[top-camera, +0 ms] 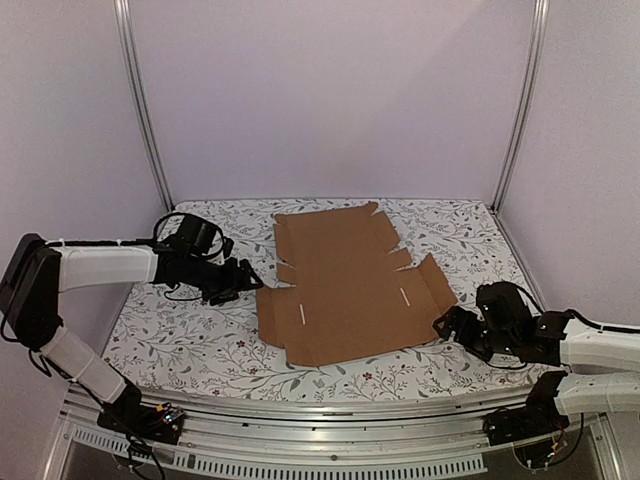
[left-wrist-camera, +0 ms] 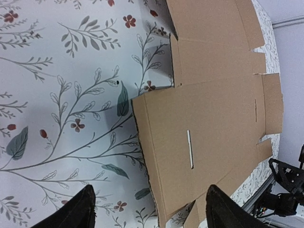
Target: Fold the paper box
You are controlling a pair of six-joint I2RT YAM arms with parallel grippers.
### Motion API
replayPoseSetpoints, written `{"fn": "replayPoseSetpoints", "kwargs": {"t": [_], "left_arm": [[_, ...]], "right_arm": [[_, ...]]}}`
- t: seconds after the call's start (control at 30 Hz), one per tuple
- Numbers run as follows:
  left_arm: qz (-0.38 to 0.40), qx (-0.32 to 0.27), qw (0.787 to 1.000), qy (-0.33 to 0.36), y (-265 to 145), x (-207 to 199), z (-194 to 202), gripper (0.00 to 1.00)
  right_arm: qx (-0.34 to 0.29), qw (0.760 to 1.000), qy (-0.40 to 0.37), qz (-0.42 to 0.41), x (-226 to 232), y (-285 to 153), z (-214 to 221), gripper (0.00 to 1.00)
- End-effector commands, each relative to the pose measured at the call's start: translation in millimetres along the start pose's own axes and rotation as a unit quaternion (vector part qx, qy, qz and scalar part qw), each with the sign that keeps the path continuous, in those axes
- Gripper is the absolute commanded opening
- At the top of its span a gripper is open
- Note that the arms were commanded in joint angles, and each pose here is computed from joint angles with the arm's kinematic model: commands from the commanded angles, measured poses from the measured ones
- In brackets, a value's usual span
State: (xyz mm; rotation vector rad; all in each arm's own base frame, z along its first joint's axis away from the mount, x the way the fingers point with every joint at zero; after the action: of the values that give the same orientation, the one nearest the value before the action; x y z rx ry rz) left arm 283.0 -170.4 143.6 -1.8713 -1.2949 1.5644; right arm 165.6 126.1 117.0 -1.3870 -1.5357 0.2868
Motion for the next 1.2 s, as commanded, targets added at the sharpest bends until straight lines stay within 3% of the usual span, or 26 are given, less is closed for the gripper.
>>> {"fn": "replayPoseSetpoints", "kwargs": {"t": [0.0,0.4,0.53,0.7,0.93,1.17], "left_arm": [[0.022,0.008,1.000,-0.005,9,-3,3,0.77],[0.019,0.015,1.000,-0.010,10,-3,5,0.76],[0.011,0.013,1.000,-0.007,5,-2,4,0.76],[-0.005,-0.002,1.000,0.005,-10,-6,1,0.77],[-0.033,-0.055,0.997,0.044,-52,-19,-12,0.79],[-0.057,-0.124,0.985,0.107,-105,-42,-32,0.82]], "right_arm": [[-0.048,0.997,0.057,-0.020,5,7,-7,0.91],[-0.054,0.994,0.085,-0.036,14,42,-5,0.55],[-0.048,0.994,0.086,-0.043,16,50,-3,0.35],[-0.042,0.995,0.083,-0.046,17,55,0,0.00],[-0.057,0.995,0.044,-0.063,33,40,-10,0.00],[-0.086,0.990,-0.058,-0.091,74,4,-40,0.00]]}}
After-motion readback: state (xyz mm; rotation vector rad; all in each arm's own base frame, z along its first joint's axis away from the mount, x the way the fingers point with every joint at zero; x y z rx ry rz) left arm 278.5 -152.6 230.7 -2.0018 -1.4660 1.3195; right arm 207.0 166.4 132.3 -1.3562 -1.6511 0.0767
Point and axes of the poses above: each gripper's point midway between its finger pads, its own y axis out along the fingers, its own x axis along the line the jaws close on, z = x × y, the point moved 8 cm from there along -y, back along the fingers, and after that the axes turned 3 degrees about -y, right-handed, at the moved point
